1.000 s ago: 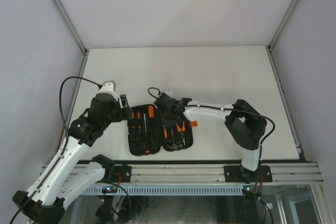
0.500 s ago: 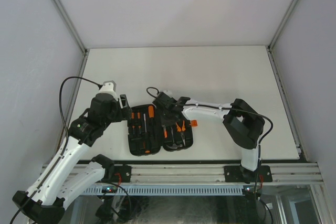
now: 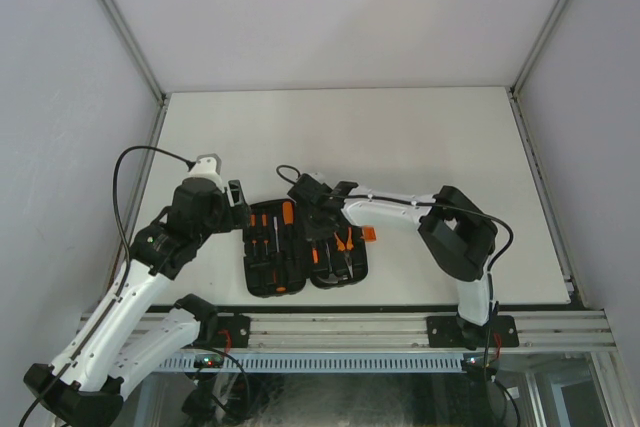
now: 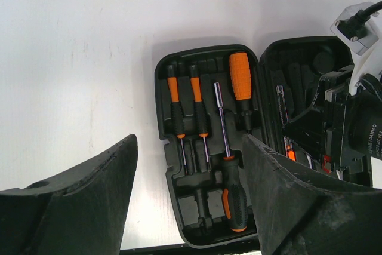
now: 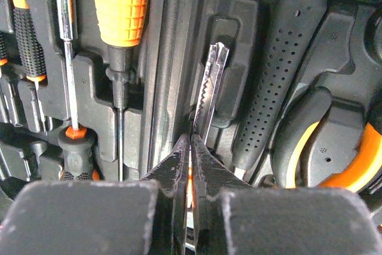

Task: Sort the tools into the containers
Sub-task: Place the utility knife in the storage box.

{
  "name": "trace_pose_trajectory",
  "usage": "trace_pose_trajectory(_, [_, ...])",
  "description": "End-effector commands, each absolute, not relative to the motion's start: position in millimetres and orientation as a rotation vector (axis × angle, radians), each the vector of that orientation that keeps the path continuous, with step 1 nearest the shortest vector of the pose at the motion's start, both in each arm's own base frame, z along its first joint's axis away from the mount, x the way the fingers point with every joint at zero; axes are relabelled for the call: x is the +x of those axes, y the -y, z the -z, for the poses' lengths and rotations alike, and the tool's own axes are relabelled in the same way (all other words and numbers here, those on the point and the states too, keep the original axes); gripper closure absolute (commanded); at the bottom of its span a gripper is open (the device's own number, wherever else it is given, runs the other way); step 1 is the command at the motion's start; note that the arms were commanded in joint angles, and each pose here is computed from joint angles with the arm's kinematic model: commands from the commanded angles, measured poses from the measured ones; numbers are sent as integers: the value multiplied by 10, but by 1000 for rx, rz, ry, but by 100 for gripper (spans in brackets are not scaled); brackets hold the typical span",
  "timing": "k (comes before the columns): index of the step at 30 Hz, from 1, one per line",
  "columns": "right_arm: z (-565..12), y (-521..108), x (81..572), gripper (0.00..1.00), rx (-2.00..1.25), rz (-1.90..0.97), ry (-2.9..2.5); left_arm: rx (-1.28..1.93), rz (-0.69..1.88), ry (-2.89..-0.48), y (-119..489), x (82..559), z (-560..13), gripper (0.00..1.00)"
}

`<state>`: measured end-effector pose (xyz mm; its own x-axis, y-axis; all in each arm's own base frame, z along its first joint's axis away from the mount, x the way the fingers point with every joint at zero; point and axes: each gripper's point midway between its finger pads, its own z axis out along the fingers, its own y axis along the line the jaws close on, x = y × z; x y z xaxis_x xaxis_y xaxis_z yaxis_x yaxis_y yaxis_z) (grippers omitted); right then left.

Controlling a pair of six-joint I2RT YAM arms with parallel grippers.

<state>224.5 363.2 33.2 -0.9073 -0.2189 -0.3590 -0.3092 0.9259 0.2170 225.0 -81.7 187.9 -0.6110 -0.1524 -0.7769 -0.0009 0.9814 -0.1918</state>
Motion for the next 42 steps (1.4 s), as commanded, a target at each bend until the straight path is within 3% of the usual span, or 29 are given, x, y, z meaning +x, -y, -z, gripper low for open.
trace_pose_trajectory(1, [74,-3280,1996,100,-448,-167,-2906,-89,231,-2189,842,2299,-1943,25])
trace_pose_trajectory(42, [671,-2621,1806,100,-506,287,-3077,-88,236,-2181,843,2293,-1961,25])
